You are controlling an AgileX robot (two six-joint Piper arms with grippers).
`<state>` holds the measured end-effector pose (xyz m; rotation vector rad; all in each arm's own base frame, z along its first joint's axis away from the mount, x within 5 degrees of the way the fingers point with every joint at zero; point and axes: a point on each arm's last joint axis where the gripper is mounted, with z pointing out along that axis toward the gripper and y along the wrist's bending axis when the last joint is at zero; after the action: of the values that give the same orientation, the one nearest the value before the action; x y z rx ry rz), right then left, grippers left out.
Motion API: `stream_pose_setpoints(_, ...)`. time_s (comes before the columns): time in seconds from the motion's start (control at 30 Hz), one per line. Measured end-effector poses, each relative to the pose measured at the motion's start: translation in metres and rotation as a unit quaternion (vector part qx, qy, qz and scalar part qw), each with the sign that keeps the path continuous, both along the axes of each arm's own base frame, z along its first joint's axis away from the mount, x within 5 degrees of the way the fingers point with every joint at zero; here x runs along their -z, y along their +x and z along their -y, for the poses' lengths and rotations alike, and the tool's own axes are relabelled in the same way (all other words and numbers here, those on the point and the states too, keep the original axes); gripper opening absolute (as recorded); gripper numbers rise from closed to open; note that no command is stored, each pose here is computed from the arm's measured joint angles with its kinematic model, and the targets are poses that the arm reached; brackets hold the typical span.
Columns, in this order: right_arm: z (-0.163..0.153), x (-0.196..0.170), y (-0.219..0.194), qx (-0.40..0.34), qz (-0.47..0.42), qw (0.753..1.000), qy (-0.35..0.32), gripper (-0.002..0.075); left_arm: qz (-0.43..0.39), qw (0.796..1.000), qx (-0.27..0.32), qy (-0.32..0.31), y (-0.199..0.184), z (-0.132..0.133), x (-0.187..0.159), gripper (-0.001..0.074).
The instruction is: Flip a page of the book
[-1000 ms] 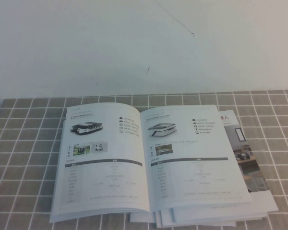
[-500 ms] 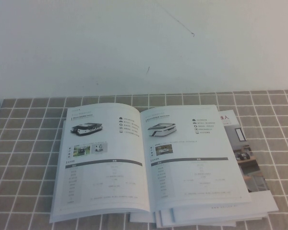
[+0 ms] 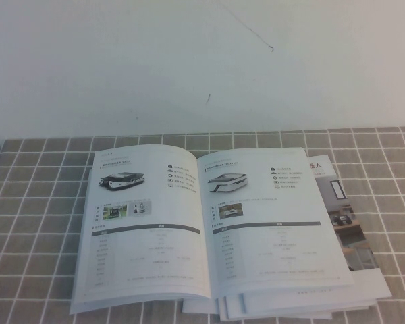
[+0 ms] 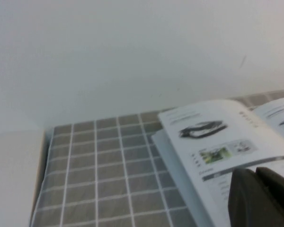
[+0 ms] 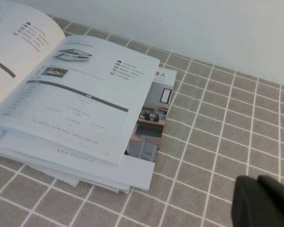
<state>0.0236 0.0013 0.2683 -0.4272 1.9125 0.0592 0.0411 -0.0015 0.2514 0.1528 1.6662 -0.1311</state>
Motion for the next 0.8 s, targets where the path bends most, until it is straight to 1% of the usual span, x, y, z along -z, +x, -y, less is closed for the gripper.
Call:
stream_pose_setpoints(0.1,0.0,0.0,0.0,0.0,0.0,1.0,0.001,-0.0001,-0.035,0.998,-0.043,-0.006,0.005,-0.002,0.021,-0.0003)
stream_pose_setpoints(0.2,0.0,0.0,0.0,-0.001,-0.001,1.0,0.002,-0.0001,-0.071,0.995,-0.072,-0.013,0.008,-0.003,0.044,-0.0003)
stream_pose_setpoints(0.3,0.0,0.0,0.0,-0.001,-0.001,1.0,0.002,-0.0001,-0.107,0.99,-0.088,0.003,0.01,-0.004,0.068,-0.0003)
stream_pose_setpoints(0.37,0.0,0.0,0.0,-0.001,-0.001,1.0,0.002,-0.0001,-0.119,0.989,-0.09,-0.004,0.011,-0.003,0.077,-0.0003)
stream_pose_setpoints(0.53,0.0,0.0,0.0,-0.001,-0.002,1.0,0.001,-0.0001,-0.099,0.991,-0.088,-0.022,0.011,-0.002,0.076,-0.0003)
stream_pose_setpoints(0.8,-0.001,0.0,0.0,-0.002,-0.002,1.0,0.004,-0.0001,-0.095,0.992,-0.085,-0.018,0.011,-0.001,0.075,-0.0003)
